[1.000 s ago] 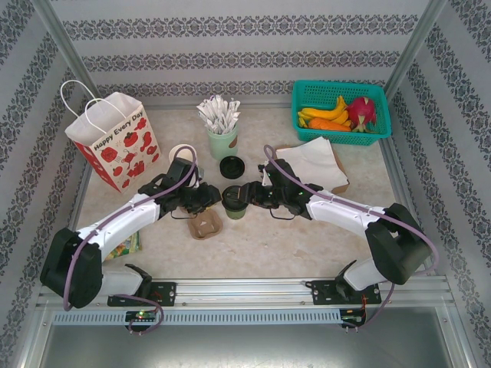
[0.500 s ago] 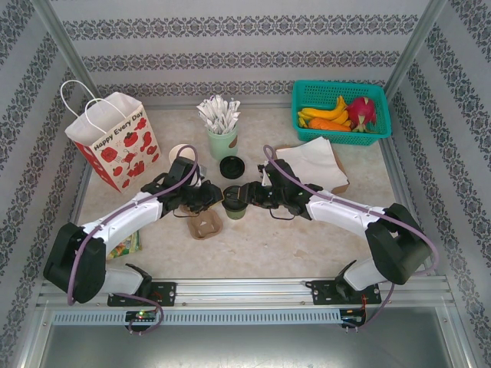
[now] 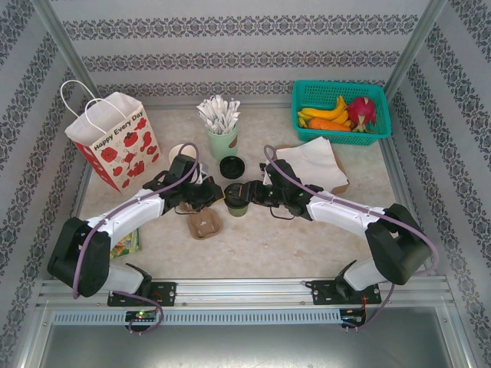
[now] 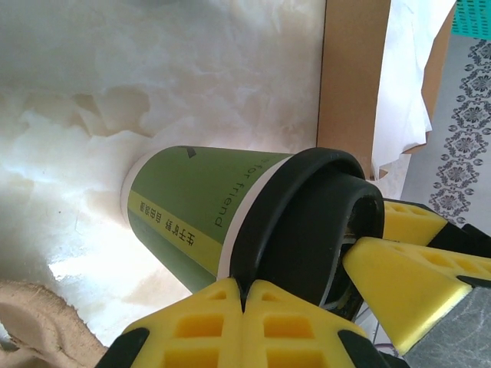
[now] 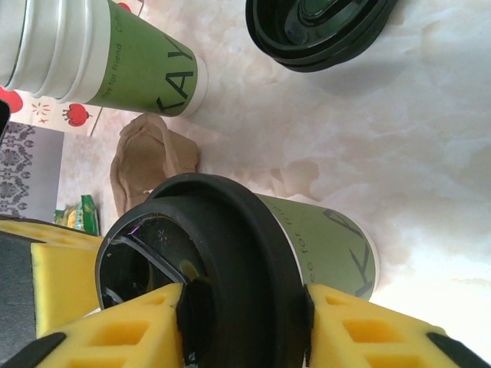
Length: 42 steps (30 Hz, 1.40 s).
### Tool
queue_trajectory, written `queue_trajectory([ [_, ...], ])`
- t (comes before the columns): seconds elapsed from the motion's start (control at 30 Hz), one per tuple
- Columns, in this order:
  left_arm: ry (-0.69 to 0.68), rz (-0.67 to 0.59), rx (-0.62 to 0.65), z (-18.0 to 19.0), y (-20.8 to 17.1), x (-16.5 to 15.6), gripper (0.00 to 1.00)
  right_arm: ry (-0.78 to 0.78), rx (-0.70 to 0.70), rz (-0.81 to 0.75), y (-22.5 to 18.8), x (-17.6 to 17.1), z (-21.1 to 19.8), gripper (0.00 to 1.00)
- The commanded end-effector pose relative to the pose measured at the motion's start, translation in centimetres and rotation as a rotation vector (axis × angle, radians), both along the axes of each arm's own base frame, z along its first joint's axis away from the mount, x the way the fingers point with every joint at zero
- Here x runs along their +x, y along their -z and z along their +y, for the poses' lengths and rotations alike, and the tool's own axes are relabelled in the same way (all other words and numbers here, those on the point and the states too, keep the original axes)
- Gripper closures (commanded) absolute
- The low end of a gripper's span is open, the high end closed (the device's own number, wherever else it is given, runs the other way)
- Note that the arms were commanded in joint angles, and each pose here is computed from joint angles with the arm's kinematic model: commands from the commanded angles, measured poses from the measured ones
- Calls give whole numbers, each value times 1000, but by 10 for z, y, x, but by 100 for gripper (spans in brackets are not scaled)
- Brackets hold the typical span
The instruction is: Pack the takeout coffee
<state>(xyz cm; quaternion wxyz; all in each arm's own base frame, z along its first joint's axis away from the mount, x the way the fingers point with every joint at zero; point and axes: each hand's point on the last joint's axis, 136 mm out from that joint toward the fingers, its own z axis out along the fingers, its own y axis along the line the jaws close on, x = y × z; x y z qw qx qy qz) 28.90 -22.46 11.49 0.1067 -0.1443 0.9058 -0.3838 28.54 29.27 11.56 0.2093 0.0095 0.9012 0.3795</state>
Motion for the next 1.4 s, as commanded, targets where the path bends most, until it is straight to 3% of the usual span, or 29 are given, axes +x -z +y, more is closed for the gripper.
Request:
queue_trajectory([
  [0.0,-15,228,269,40,62,-40,97,-62,-109,85,32,-23,-9,54],
  [0.13,-9,134,211,26,13,-19,96,-91,-70,16,5,-14,0,48],
  [0.33,5,73,210,19,-20,-11,93,-100,-49,-32,-10,-9,4,42],
  [0.93,-16,44,263,26,-23,-10,89,-145,-37,-124,-30,-4,9,25],
  [0.97,-24,41,278,30,-23,-10,86,-146,-38,-130,-31,-3,9,23],
  [1.03,-37,29,299,35,-23,-11,77,-159,-36,-143,-32,-2,12,5],
  [1.07,-44,24,309,38,-23,-11,70,-165,-40,-154,-34,-2,13,2],
  [1.37,-89,120,490,65,4,-15,13,-202,-115,-178,-22,-3,19,2],
])
